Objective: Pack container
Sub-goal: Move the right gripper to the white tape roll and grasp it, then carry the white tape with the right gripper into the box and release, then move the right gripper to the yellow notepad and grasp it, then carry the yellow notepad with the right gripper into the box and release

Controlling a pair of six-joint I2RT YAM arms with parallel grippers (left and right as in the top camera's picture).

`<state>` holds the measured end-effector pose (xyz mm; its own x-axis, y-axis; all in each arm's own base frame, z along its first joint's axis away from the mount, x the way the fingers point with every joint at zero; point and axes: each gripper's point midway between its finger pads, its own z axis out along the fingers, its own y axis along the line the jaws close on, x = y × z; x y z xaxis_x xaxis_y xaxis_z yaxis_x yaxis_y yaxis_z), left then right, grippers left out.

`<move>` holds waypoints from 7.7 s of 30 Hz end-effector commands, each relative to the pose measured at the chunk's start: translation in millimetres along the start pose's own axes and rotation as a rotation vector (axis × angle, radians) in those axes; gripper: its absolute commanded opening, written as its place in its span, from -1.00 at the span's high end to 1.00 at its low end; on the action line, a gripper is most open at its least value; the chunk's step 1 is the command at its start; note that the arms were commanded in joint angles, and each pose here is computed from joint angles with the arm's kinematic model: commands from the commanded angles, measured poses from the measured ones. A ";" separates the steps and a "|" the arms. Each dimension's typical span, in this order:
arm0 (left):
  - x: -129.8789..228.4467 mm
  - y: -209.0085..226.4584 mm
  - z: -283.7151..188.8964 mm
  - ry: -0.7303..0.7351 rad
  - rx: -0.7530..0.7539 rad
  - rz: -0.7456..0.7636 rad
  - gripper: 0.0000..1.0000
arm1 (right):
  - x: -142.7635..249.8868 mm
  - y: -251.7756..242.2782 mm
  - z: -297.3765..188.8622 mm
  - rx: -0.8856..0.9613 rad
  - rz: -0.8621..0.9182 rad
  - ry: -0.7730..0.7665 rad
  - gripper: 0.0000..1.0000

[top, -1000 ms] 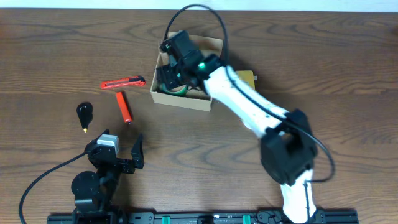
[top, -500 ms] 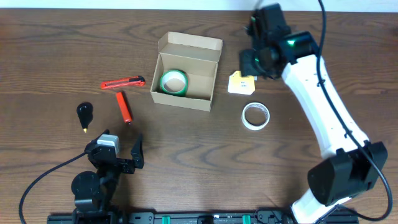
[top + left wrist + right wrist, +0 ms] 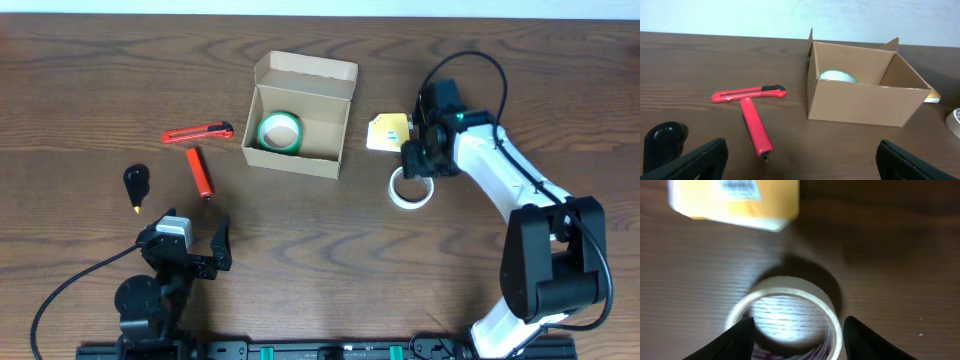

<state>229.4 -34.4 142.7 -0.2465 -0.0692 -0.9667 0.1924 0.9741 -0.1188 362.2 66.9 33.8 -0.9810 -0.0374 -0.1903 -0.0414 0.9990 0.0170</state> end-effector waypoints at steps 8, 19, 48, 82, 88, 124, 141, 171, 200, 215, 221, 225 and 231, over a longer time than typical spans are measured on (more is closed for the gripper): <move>11.0 3.5 2.7 0.022 -0.011 0.009 -0.91 | 21.6 -35.9 29.7 0.049 0.016 0.008 0.13; 11.0 3.5 2.7 0.022 -0.011 0.009 -0.91 | 12.9 -25.2 31.8 -0.025 0.022 -0.033 0.86; 11.0 3.5 2.7 0.022 -0.011 0.009 -0.91 | -101.8 202.7 -143.3 -0.271 -0.139 -0.441 0.97; 11.0 3.5 2.7 0.022 -0.011 0.009 -0.90 | -90.2 259.8 -27.9 -0.262 -0.271 -0.332 0.97; 11.0 3.5 2.7 0.022 -0.011 0.010 -0.91 | -89.2 257.0 -19.1 -0.240 -0.271 -0.322 0.97; 11.0 3.5 2.7 0.022 -0.011 0.009 -0.90 | -126.9 73.1 -99.8 -0.071 -0.010 -0.244 -0.33; 11.0 3.5 2.7 0.022 -0.011 0.009 -0.91 | -83.9 59.9 12.4 -0.036 -0.002 -0.154 -0.99; 11.0 3.5 2.7 0.022 -0.011 0.009 -0.90 | -73.4 48.0 70.3 0.039 0.029 -0.079 -0.54; 11.0 3.5 2.7 0.022 -0.011 0.009 -0.91 | -122.5 155.3 -150.0 -0.202 -0.095 -0.401 -0.49; 11.0 3.5 2.7 0.022 -0.011 0.009 -0.90 | -78.2 276.8 -68.8 -0.252 -0.179 -0.309 -0.51; 10.9 3.5 2.7 0.021 -0.011 0.009 -0.91 | -73.4 287.9 -57.6 -0.229 -0.194 -0.319 -0.52; 11.0 3.5 2.7 0.022 -0.011 0.009 -0.91 | -75.8 291.5 -57.4 -0.242 -0.194 -0.329 -0.53; 11.0 3.5 2.7 0.022 -0.011 0.009 -0.91 | -72.4 293.5 -49.3 -0.242 -0.192 -0.311 -0.55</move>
<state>229.4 -34.3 142.8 -0.2461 -0.0692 -0.9668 0.1920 0.9742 -0.1186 411.4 360.1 113.1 -0.8382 -0.1870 -0.5123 -0.3191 0.9299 0.1828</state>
